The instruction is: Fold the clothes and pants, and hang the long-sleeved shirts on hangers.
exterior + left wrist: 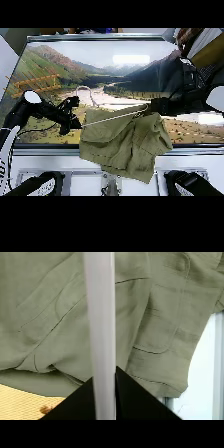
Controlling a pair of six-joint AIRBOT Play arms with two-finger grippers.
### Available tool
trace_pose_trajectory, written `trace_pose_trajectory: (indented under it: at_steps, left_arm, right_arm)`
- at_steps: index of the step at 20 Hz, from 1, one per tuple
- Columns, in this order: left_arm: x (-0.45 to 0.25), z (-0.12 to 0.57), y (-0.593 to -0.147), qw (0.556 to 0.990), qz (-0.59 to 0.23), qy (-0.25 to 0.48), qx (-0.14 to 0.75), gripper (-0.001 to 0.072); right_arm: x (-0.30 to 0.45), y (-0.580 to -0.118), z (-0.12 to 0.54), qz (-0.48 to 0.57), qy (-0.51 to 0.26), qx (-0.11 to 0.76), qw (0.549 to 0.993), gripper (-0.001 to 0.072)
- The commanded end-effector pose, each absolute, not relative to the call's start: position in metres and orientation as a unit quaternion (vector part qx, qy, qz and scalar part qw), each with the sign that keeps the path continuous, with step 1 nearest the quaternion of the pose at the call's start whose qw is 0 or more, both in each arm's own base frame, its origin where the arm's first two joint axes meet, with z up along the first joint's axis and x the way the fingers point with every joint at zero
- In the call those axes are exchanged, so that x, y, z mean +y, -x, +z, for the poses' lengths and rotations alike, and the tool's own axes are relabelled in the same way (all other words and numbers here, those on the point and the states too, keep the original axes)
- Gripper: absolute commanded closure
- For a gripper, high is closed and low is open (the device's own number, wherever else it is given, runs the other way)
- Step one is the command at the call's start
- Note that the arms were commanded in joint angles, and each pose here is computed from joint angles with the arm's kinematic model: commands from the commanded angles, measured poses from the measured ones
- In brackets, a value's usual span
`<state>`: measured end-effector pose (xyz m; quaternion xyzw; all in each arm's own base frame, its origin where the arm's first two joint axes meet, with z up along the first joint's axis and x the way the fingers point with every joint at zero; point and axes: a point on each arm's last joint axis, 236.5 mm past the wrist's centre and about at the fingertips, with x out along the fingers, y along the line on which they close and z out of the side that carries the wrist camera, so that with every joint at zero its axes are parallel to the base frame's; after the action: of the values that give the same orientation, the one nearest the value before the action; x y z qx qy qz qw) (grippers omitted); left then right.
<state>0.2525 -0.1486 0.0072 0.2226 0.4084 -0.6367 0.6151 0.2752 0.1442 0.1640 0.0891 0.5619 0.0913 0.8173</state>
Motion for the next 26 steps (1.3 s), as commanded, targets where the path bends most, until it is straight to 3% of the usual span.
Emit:
trace_pose_trajectory:
  at_steps: [1,11,18,26]
  left_arm:
    - [-0.149,0.006,-0.259,0.623,-0.632,-0.232,0.398,0.0693]
    - [-0.149,0.004,-0.279,0.641,-0.621,-0.268,0.363,0.0693]
    - [-0.152,0.006,-0.29,0.657,-0.611,-0.274,0.346,0.0693]
    - [-0.152,0.006,-0.285,0.645,-0.625,-0.282,0.338,0.0693]
  right_arm:
    - [0.156,-0.286,0.172,0.122,-0.09,0.536,0.831,0.0696]
    - [0.162,-0.295,0.179,0.131,-0.099,0.514,0.842,0.0695]
    - [0.18,-0.288,0.178,0.193,-0.068,0.517,0.831,0.0696]
    - [0.198,-0.33,0.196,0.207,-0.101,0.444,0.866,0.0696]
